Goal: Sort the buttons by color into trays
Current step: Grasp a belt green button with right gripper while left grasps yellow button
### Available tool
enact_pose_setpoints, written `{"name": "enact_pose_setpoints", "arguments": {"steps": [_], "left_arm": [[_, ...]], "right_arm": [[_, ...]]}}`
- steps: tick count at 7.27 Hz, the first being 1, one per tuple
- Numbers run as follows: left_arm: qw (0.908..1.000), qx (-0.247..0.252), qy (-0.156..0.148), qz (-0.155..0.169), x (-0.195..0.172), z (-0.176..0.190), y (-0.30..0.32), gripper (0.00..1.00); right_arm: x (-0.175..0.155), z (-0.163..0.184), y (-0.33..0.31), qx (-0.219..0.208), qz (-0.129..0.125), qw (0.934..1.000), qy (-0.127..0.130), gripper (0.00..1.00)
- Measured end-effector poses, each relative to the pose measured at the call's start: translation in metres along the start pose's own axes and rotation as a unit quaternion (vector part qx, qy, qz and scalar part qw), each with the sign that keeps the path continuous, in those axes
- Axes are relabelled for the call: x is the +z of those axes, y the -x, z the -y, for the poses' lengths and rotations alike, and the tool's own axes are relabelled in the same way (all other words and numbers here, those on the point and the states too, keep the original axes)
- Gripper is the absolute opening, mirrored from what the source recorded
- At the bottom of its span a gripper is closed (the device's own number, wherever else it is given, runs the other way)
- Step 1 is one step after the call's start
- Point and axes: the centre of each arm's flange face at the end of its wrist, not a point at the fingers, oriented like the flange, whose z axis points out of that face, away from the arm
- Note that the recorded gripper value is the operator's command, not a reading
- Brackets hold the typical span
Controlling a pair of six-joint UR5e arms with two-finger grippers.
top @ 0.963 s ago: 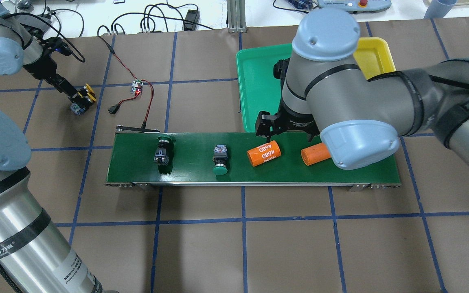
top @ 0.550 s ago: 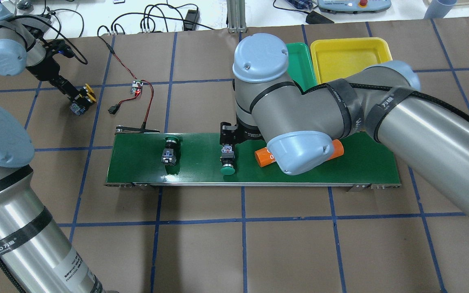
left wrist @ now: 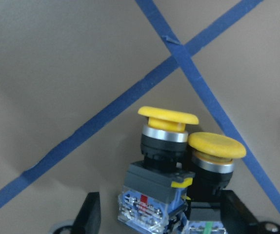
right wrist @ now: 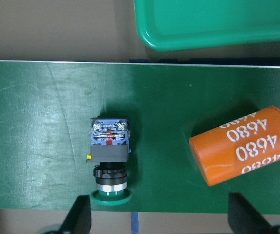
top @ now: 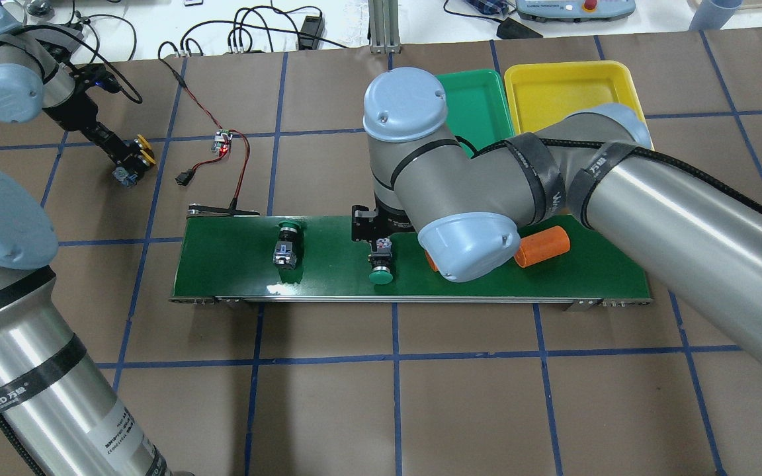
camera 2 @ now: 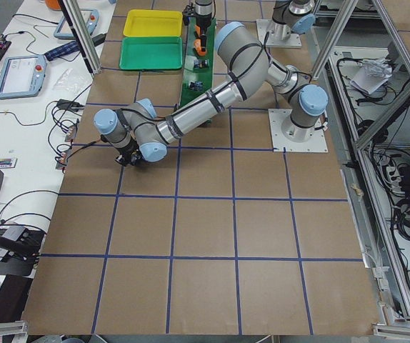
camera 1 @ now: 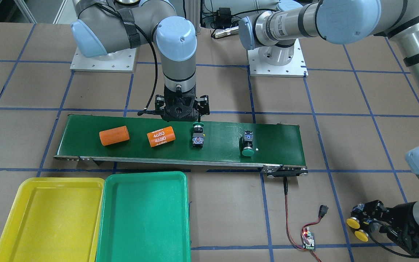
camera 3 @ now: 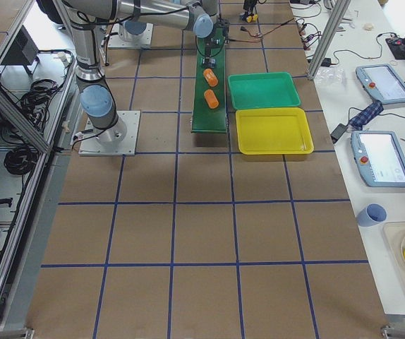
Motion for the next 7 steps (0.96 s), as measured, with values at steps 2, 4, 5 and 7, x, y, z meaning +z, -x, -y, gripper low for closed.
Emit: {"name": "enact_pose_setpoints", "arguments": {"steps": [2,4,5,7], "left_arm": [[1.0000,-0.001,-0.003,-0.003,-0.008,0.002,0.001,0.30],[0.9999,-0.003,0.001,-0.013,-0.025,0.005,-0.002,0.23],[0.9993,-0.010,0.012,-0.033,-0.029,0.008,-0.018,0.17],[0.9926,-0.077,0.049,-0.079,-0.039,0.005,-0.078,0.19]], "right_arm": [[0.008,0.001,0.000,0.002,0.002,1.0000,0.005,1.00],[0.023,0.005,0.002,-0.001,-0.002,0.9999,0.016,1.00],[0.032,0.008,0.002,-0.001,-0.006,0.9997,0.023,1.00],[0.053,0.014,0.001,0.001,-0.012,0.9992,0.039,0.95]]}}
